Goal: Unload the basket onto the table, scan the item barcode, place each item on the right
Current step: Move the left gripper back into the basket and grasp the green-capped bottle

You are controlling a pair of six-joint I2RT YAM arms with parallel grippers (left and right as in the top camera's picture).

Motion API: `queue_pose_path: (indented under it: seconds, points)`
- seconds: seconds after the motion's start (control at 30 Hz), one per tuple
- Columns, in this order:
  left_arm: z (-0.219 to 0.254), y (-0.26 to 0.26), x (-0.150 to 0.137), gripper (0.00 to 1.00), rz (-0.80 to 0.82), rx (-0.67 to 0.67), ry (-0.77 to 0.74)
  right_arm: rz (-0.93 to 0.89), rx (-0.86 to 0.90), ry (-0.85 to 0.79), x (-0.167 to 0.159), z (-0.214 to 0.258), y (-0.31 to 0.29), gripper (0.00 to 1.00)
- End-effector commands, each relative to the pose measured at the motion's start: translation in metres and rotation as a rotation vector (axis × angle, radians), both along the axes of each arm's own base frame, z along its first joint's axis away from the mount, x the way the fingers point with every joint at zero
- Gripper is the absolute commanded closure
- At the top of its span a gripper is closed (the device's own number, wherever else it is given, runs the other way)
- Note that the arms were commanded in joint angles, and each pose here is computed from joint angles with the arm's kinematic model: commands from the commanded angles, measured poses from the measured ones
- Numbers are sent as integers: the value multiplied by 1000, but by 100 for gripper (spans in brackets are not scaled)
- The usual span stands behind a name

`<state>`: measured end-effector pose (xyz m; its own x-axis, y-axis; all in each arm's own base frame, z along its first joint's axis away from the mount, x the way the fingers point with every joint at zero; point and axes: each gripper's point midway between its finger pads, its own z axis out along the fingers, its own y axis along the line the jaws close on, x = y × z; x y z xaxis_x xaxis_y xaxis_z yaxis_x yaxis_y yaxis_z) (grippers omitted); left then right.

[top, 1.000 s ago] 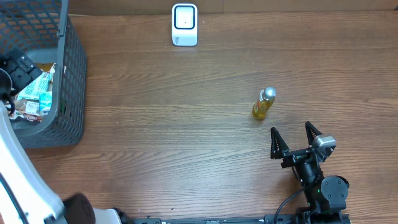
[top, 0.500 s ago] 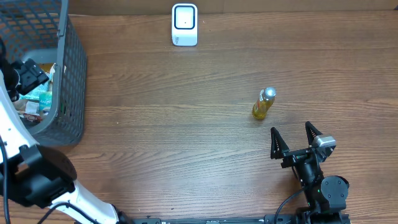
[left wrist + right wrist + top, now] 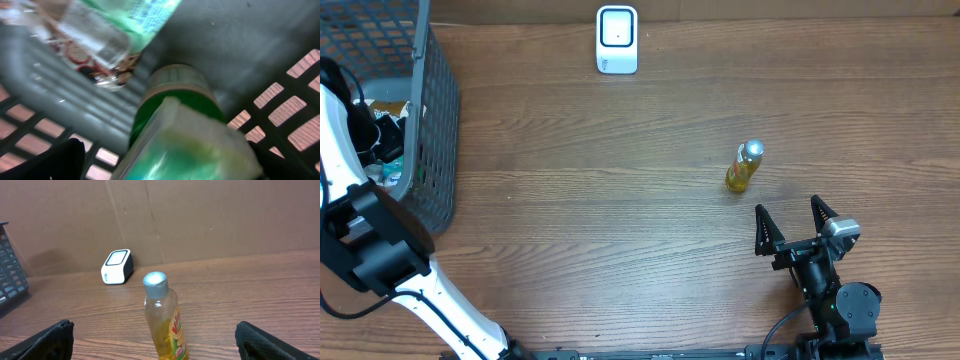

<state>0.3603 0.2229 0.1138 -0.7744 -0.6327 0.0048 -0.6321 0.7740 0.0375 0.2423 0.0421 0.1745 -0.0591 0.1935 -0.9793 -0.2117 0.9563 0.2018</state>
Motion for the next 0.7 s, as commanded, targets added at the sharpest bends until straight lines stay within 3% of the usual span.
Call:
queue_pose_path:
  seconds: [0.0,0.67]
  points:
    - [-12,-7,6,0,-54,-68,-14,-4,0,-5,0,-2,0,0]
    - [-38,-20,2,0,-48,-132,5,-4,0,-5,0,-2,0,0]
